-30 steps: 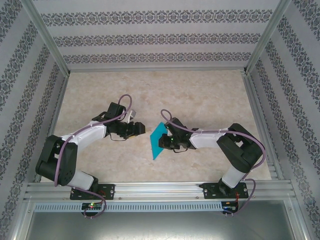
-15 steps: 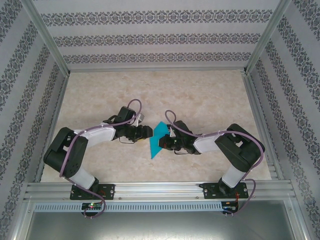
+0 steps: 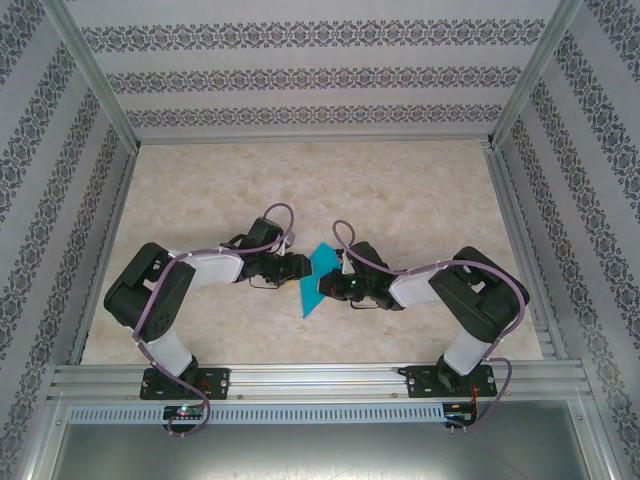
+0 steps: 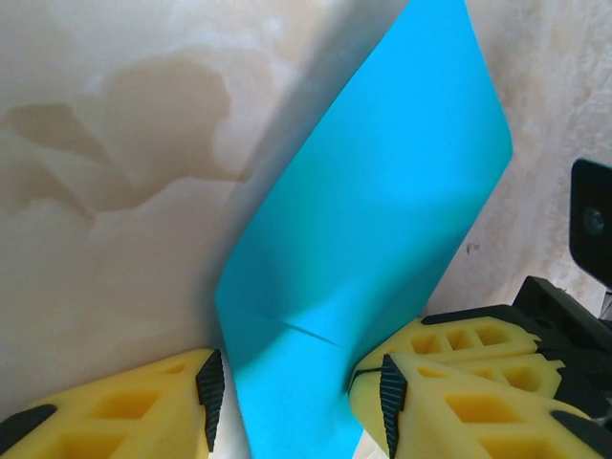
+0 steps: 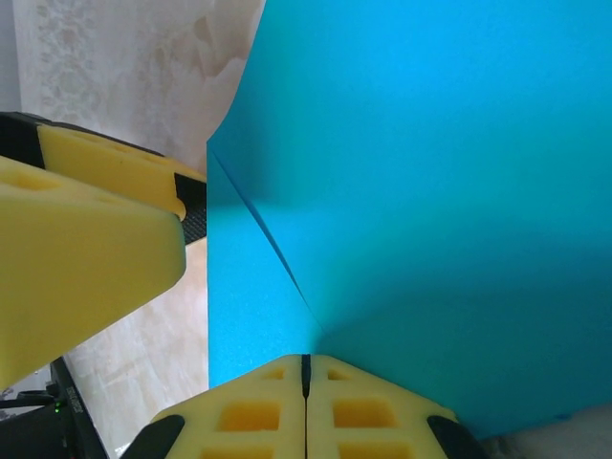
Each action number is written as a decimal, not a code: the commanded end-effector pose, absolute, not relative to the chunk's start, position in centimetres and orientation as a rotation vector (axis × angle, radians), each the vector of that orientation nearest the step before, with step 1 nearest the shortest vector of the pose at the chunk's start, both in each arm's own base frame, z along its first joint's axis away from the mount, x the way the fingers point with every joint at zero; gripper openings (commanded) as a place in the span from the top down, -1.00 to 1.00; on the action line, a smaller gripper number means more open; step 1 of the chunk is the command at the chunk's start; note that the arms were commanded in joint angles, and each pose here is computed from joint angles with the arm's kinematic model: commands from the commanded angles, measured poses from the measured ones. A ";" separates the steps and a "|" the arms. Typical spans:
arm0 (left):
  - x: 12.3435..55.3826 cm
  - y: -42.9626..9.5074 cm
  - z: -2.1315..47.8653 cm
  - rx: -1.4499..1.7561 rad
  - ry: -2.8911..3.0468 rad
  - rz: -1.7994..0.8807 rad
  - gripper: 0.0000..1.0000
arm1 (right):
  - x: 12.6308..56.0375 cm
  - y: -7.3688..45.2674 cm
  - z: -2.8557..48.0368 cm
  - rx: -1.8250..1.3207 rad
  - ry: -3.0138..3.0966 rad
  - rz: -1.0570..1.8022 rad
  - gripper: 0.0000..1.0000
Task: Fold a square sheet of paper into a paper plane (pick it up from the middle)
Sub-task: Fold the wing for the fifth time at the center of the table.
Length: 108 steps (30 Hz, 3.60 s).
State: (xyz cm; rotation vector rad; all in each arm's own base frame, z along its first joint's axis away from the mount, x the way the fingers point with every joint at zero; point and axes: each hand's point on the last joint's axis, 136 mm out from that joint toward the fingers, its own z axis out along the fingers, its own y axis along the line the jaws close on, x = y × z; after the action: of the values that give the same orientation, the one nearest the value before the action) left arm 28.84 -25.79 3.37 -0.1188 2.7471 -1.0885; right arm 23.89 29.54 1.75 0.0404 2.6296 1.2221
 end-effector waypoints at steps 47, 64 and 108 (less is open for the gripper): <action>27.6 -26.7 4.7 0.150 2.779 -0.961 0.77 | 22.4 27.4 -0.4 0.132 2.756 1.066 0.79; 25.7 -26.7 6.1 0.145 2.768 -1.052 0.61 | 22.4 27.3 -1.1 0.124 2.768 1.050 0.84; 27.3 -30.8 5.3 0.171 2.759 -1.126 0.91 | 23.2 27.8 2.9 0.143 2.608 1.196 0.82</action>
State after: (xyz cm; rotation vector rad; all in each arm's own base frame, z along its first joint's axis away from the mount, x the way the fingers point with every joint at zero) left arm 26.79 -29.87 5.06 0.1662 2.7741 -1.1065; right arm 23.44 27.96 2.40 0.1416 2.6152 1.2078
